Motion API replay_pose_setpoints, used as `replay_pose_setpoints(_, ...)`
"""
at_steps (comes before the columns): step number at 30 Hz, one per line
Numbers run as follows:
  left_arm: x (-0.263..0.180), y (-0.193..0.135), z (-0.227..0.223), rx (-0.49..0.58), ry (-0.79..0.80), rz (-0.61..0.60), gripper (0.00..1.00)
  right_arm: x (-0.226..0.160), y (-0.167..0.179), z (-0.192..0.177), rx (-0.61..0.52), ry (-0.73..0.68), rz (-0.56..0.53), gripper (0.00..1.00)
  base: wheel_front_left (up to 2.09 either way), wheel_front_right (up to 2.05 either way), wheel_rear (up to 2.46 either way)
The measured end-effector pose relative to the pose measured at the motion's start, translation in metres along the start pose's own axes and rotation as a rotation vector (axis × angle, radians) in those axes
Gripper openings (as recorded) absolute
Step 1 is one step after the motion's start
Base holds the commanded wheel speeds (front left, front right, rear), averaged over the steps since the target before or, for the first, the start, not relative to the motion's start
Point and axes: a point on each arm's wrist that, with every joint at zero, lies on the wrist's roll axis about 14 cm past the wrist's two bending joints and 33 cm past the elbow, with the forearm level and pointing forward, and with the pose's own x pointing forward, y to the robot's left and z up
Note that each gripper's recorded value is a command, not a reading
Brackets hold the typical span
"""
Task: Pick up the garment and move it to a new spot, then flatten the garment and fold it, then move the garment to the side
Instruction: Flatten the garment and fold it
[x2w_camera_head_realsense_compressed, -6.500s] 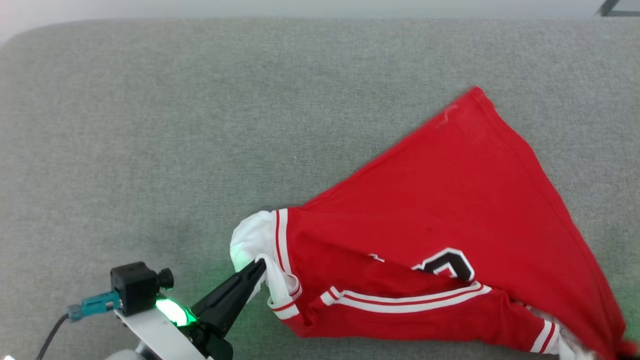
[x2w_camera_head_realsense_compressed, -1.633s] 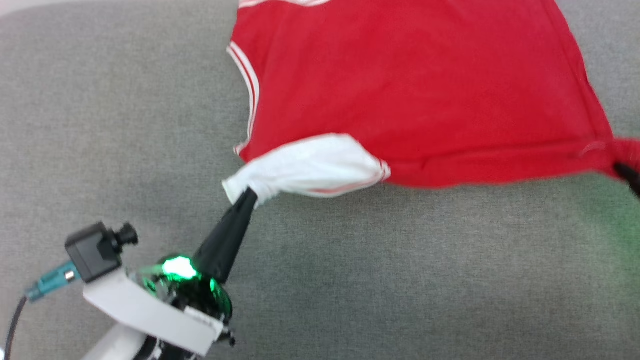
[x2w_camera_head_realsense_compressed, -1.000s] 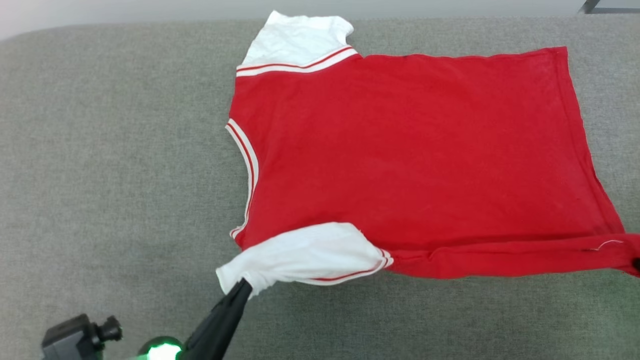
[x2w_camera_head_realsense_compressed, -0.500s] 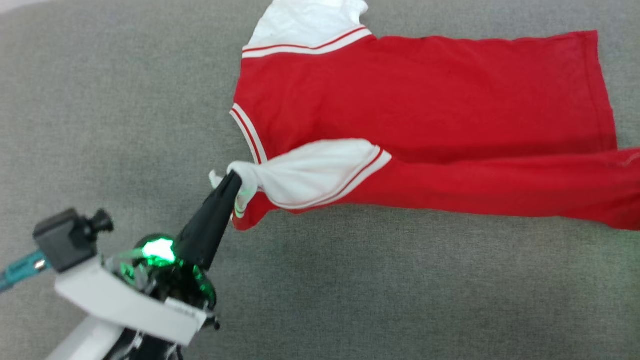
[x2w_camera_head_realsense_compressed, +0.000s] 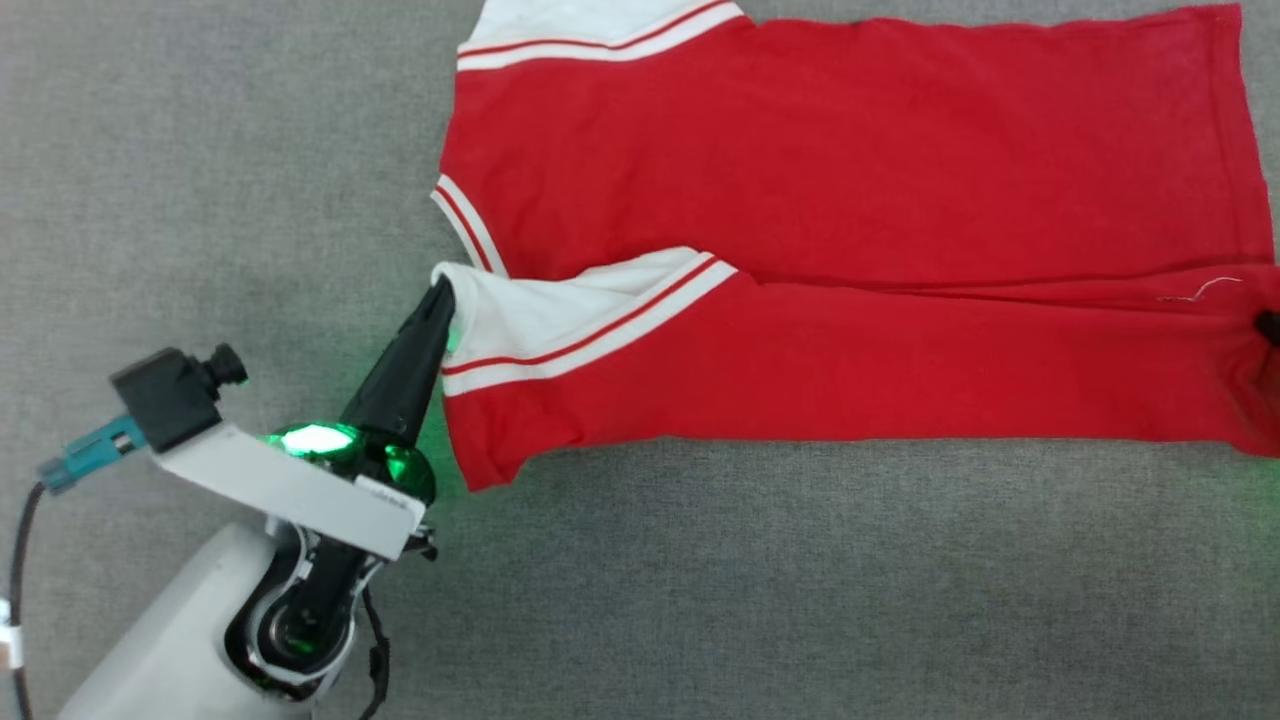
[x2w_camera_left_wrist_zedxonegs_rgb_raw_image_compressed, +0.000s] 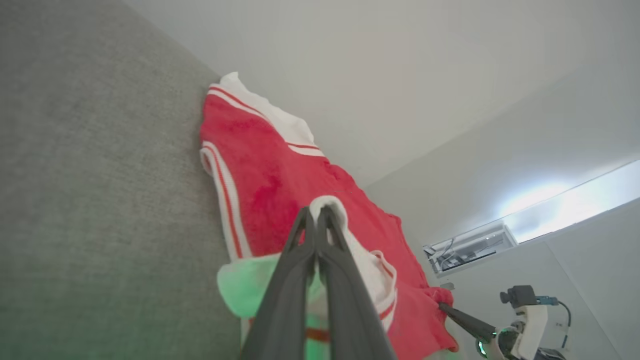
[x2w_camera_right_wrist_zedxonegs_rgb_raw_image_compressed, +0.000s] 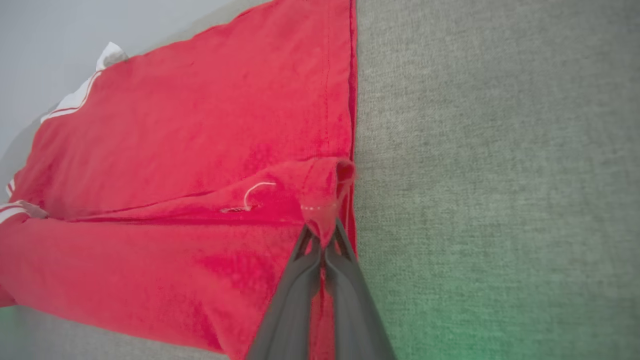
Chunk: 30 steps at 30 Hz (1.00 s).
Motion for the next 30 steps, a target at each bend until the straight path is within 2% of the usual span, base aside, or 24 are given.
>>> replay_pose_setpoints(6,0.007,0.03,-0.014,0.055,0.039,0.068,0.0,0.013,-0.007,-0.008,-0.011,0.011,-0.018,0.0,0.0,0.0,0.0)
replay_pose_setpoints(13,0.01,0.037,-0.022,0.114,0.082,0.074,0.01,0.017,-0.006,-0.005,-0.019,-0.023,-0.016,0.0,0.0,0.0,0.0)
replay_pose_setpoints(14,0.009,0.037,-0.022,0.132,0.087,0.071,0.2,0.017,-0.005,-0.003,-0.027,-0.032,-0.015,0.04,0.0,0.0,0.0)
replay_pose_setpoints(15,0.009,0.036,-0.021,0.146,0.088,0.068,0.42,0.016,-0.004,-0.002,-0.034,-0.038,-0.015,0.33,0.0,0.0,0.0)
replay_pose_setpoints(16,0.008,0.035,-0.019,0.164,0.086,0.066,1.0,0.015,-0.002,-0.002,-0.046,-0.038,-0.011,0.65,0.0,0.0,0.0)
replay_pose_setpoints(17,0.006,0.036,-0.014,0.185,0.083,0.067,1.0,0.014,0.0,0.0,-0.061,-0.046,-0.007,1.0,0.0,0.0,0.0)
replay_pose_setpoints(23,-0.012,0.033,0.011,0.356,0.123,0.054,1.0,-0.003,0.015,0.024,-0.111,-0.143,0.022,1.0,0.0,0.0,0.0)
replay_pose_setpoints(27,-0.02,0.032,0.043,0.518,0.18,0.06,1.0,-0.016,0.028,0.045,-0.147,-0.225,0.045,1.0,0.0,0.0,0.0)
replay_pose_setpoints(30,-0.022,0.023,0.048,0.624,0.303,0.06,1.0,-0.027,0.035,0.059,-0.165,-0.281,0.056,1.0,0.0,0.0,0.0)
